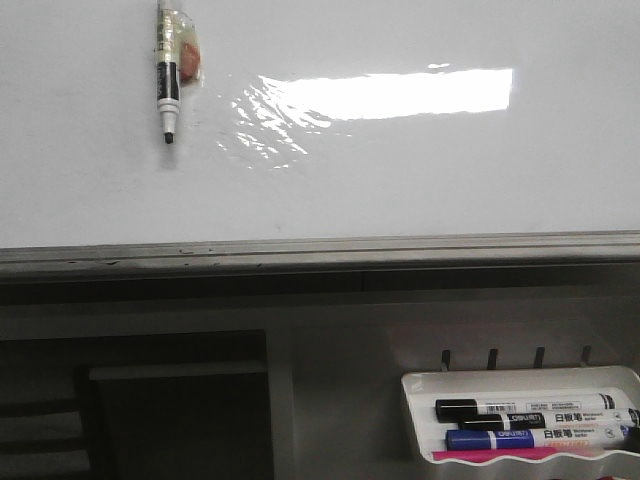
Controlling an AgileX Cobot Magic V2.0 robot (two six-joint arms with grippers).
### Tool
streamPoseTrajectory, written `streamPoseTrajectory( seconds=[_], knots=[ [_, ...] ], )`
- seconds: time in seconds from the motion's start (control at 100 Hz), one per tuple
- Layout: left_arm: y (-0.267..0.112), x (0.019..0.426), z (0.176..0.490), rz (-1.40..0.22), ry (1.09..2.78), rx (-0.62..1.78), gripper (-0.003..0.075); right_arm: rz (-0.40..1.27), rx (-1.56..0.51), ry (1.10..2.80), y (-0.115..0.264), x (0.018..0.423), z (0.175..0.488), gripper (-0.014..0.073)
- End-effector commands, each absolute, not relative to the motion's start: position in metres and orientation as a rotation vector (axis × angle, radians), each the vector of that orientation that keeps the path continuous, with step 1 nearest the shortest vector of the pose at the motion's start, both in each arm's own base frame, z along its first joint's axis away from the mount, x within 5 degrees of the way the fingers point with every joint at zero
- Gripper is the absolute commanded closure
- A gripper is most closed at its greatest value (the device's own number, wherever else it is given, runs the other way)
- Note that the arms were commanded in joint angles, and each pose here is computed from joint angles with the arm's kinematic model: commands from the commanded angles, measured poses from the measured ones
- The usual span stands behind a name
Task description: Write number 7 on whiteboard
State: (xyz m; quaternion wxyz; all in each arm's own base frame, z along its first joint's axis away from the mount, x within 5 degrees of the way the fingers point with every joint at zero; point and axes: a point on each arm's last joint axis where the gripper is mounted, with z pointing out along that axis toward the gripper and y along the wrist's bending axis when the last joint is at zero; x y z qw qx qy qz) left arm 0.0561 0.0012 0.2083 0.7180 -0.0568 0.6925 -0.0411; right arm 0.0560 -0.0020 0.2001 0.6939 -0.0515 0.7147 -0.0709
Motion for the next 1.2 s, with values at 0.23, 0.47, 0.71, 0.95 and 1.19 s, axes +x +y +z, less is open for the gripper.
streamPoseTrajectory(
  seconds=[0.23, 0.47, 0.71, 0.95, 1.19],
  knots=[
    [0.0013, 0.0549, 0.2045, -0.103, 1.467, -0.125, 0.0741, -0.167, -0.127, 1.522, -0.0013, 0.0557, 0.1983, 0.0659],
    [0.0013, 0.0549, 0.2045, -0.103, 1.467, -0.125, 0.0741, -0.167, -0.127, 1.522, -0.0013, 0.0557, 0.1983, 0.0659],
    [0.0013, 0.0549, 0.2045, -0.103, 1.467, -0.125, 0.0741, -0.167, -0.127, 1.522, -0.0013, 0.0557, 0.1983, 0.0659],
    [0.0013, 0.0549, 0.2047, -0.103, 1.465, -0.125, 0.0741, -0.137, -0.1, 1.516, -0.0012, 0.0557, 0.199, 0.0659],
    [0.0015, 0.0549, 0.2048, -0.227, 1.452, -0.241, 0.0741, 0.078, 0.114, 1.427, -0.0023, 0.0549, 0.2068, 0.0659]
  ],
)
